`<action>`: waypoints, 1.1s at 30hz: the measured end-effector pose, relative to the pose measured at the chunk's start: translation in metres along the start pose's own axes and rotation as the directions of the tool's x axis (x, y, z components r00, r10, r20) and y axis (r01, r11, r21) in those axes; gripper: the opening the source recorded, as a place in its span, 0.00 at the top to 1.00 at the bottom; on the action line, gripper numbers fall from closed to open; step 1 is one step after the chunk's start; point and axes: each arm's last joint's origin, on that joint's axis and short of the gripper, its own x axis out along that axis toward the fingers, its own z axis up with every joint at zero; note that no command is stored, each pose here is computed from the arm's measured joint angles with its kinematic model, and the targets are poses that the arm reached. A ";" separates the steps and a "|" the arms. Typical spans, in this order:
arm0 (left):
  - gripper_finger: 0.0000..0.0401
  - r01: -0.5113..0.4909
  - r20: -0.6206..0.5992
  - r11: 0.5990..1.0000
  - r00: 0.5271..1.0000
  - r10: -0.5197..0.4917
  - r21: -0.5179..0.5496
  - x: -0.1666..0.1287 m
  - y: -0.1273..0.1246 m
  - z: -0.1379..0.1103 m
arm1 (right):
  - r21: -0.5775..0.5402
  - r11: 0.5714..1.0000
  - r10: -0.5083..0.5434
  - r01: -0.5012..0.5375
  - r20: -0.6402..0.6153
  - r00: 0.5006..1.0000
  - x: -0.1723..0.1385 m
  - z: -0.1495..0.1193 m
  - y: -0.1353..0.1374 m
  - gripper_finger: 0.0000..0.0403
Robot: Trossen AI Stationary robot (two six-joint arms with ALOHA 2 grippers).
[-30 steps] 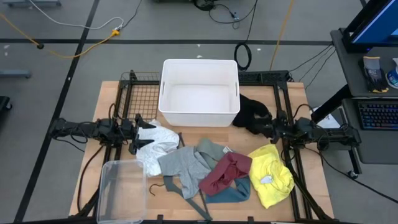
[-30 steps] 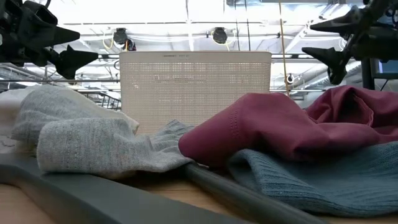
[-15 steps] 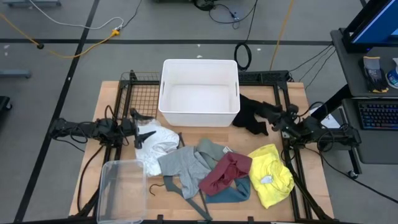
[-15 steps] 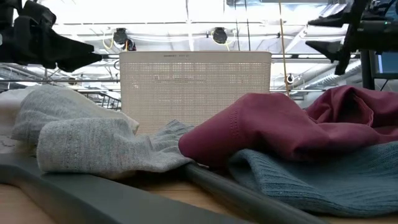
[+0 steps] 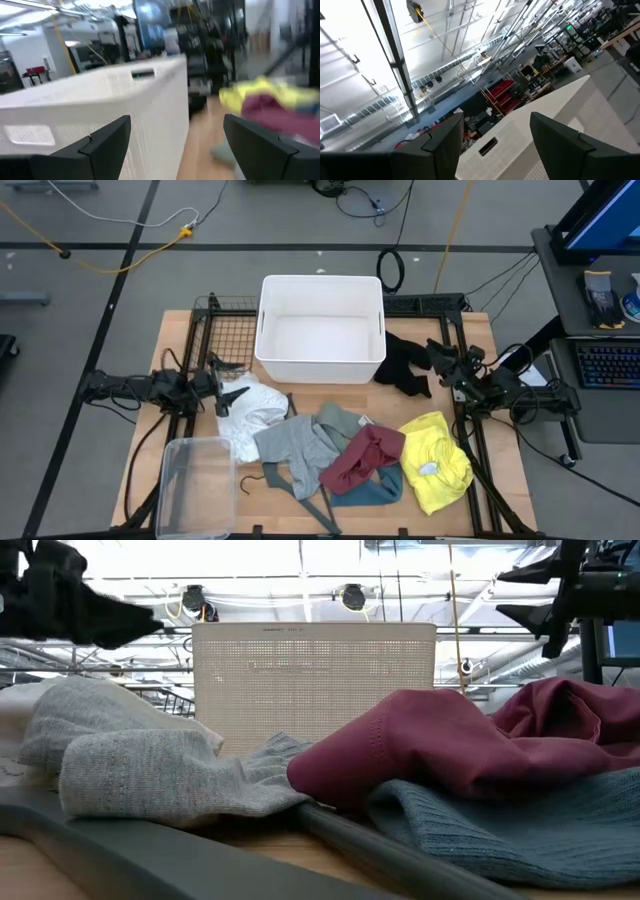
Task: Pick & Place Cloths
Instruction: Put the yellow shirt into the white bin
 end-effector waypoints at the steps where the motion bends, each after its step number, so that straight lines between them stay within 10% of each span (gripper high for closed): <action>1: 0.19 -0.005 0.030 0.999 1.000 0.006 -0.041 0.000 0.001 0.003 | 0.000 1.000 0.015 -0.015 -0.002 1.000 0.000 0.000 0.001 0.44; 6: 0.19 0.002 0.154 0.978 0.988 0.031 -0.210 -0.001 0.003 0.016 | -0.015 1.000 0.021 -0.021 0.012 1.000 0.000 0.002 0.001 0.44; 18: 0.19 0.004 0.173 0.984 0.984 0.028 -0.179 -0.002 0.004 0.018 | 0.152 0.952 0.293 -0.266 -0.201 0.935 -0.002 -0.009 0.007 0.51; 33: 0.19 0.014 0.175 0.973 0.984 0.027 -0.229 -0.002 0.004 0.018 | 0.050 0.954 0.198 -0.296 -0.846 0.496 0.015 0.022 0.051 0.84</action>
